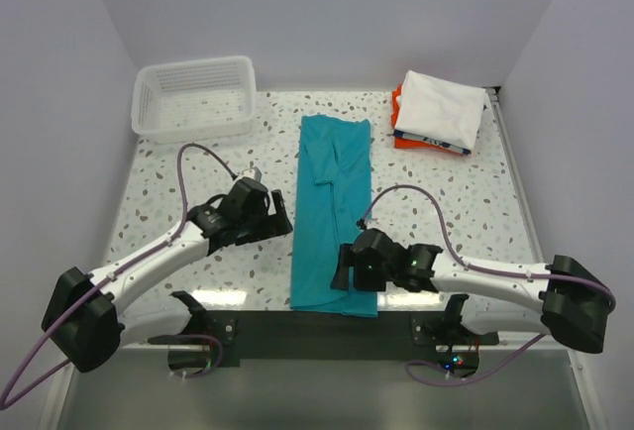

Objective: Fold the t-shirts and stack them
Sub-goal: Fold the tshirt

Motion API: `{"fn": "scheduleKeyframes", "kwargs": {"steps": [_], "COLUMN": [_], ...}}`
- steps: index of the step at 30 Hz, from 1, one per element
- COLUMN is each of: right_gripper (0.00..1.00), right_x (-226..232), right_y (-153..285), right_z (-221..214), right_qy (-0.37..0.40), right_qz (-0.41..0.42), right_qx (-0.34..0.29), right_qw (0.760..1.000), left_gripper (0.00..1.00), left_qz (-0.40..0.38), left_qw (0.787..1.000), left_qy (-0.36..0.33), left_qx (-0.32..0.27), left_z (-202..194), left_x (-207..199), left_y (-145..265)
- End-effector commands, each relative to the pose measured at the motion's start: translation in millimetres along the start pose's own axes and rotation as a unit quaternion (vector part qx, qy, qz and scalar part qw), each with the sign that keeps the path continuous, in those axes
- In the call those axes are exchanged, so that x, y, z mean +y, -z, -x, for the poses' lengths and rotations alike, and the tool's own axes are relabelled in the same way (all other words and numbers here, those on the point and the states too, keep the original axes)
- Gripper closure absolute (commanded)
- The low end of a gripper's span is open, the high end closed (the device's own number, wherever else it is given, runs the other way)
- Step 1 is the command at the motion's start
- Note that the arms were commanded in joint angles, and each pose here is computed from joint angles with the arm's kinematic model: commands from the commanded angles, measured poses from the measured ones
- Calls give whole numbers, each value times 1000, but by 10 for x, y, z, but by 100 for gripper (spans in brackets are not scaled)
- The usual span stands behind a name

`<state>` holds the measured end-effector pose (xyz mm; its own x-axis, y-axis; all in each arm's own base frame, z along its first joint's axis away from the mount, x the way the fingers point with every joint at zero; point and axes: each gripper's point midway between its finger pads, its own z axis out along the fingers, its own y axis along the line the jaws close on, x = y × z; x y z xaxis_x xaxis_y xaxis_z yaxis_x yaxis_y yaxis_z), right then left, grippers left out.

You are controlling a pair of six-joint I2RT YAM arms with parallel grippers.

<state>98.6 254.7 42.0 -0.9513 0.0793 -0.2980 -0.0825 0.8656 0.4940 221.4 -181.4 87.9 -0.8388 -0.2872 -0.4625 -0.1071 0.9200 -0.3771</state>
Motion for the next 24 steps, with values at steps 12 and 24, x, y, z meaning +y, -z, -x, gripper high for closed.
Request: {"fn": "scheduleKeyframes", "kwargs": {"steps": [12,24], "right_gripper": [1,15], "right_x": [-356,-440], "right_y": [814,436], "right_z": [253,-304], "right_qy": [5,-64], "right_qz": [-80,11], "right_qx": [-72,12], "right_qw": [994,998], "left_gripper": [0,24], "left_qz": [-60,-105], "left_qw": [986,971], "left_qy": [-4,4], "left_qx": [158,217], "left_z": [-1242,-1771], "left_x": [-4,-106], "left_y": [277,258]}}
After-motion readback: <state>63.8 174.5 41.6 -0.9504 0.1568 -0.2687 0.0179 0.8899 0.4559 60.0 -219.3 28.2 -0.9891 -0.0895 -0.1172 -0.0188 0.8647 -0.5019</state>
